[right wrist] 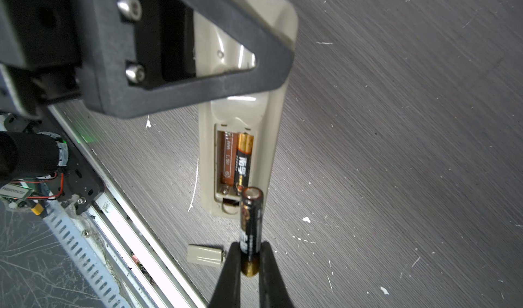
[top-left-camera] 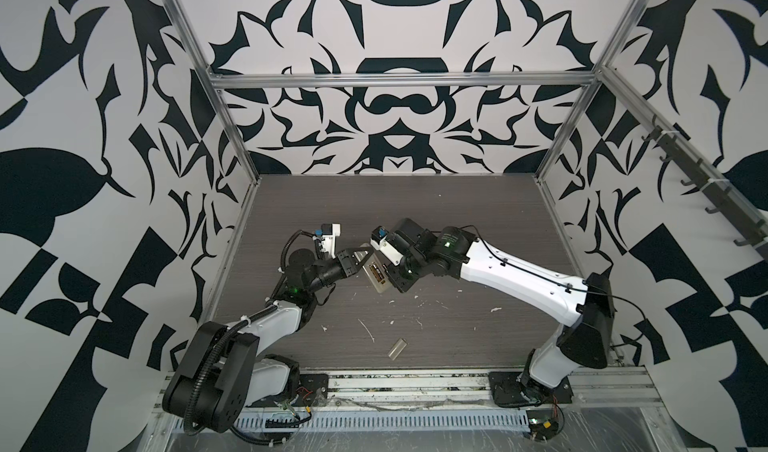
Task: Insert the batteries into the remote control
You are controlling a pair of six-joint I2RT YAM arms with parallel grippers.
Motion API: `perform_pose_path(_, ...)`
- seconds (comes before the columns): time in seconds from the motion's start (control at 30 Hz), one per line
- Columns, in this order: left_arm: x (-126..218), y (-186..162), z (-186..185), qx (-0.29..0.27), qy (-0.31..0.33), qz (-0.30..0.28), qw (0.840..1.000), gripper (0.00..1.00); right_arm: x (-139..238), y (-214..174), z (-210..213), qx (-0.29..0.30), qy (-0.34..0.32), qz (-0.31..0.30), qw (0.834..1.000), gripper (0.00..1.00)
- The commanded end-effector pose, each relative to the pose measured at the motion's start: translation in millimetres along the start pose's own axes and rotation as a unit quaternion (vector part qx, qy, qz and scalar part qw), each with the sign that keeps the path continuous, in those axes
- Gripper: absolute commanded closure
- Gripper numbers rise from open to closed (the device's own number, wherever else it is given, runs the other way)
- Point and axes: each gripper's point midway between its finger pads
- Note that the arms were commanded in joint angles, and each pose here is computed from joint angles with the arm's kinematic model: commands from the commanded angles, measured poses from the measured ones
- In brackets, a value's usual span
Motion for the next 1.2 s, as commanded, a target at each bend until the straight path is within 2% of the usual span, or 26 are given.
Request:
perform_pose_path(0.0,-2,4,-9,-0.006,-0.019,-0.014,1.000,1.00,10,5,1,-0.005,0.000,0.005,1.000,1.00)
perform_pose_path(0.37,-6,-1,5,0.016,-0.010,-0.011,1.000,1.00,-5,7,2,-0.004,-0.006,0.027,1.000,1.00)
perform_pose_path(0.83,-7,2,5,0.046,-0.045,-0.025,0.998,1.00,-22,9,5,-0.012,-0.001,0.050,0.999,1.00)
perform_pose_path(1.17,-6,3,4,0.041,-0.042,-0.027,0.998,1.00,-30,1,0,-0.013,-0.015,0.077,0.997,1.00)
Point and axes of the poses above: each gripper's point midway between its finger pads, its own x axis back along the fingers, its own z axis along the line the jaws close on, y = z × x, and after that the axes turned 7 degrees about x, right-handed
